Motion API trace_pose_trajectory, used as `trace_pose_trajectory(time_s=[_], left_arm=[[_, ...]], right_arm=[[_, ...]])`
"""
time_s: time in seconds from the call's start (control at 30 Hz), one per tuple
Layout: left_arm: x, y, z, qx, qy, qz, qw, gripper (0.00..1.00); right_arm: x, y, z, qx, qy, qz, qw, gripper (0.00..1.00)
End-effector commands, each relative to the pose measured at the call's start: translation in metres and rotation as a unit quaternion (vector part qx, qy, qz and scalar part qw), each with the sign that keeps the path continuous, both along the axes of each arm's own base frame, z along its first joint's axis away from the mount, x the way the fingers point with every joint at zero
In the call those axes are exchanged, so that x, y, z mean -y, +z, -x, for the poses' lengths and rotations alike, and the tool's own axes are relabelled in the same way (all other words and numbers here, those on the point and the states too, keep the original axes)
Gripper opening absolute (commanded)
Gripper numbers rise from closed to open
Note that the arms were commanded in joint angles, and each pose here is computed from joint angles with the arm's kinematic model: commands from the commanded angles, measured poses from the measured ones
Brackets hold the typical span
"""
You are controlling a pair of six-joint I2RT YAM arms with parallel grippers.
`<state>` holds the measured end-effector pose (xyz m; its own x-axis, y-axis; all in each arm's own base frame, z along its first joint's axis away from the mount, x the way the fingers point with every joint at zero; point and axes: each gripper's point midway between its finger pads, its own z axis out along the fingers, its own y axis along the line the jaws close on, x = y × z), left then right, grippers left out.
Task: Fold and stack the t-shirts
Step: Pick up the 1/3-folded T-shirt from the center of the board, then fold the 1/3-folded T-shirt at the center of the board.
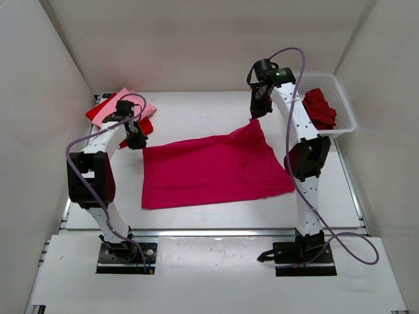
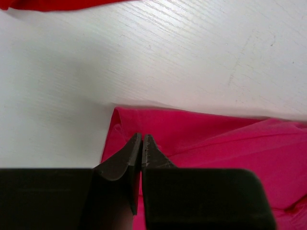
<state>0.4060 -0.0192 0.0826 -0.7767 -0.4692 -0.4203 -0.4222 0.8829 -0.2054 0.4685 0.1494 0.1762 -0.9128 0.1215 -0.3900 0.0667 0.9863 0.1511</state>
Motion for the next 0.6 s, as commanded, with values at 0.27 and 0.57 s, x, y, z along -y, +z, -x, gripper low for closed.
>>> trace_pose_trajectory(time_s=[0.27, 0.57], left_arm=[[0.009, 0.031, 0.002, 0.031, -0.014, 0.012, 0.999, 0.0], [0.01, 0.029, -0.001, 0.034, -0.021, 0.007, 0.999, 0.0]], right_arm=[[0.028, 0.016, 0.055, 0.145, -0.01, -0.099, 0.984, 0.0], [0.025, -0.036, 0.032, 0.12, 0.039, -0.075, 0.989, 0.0]])
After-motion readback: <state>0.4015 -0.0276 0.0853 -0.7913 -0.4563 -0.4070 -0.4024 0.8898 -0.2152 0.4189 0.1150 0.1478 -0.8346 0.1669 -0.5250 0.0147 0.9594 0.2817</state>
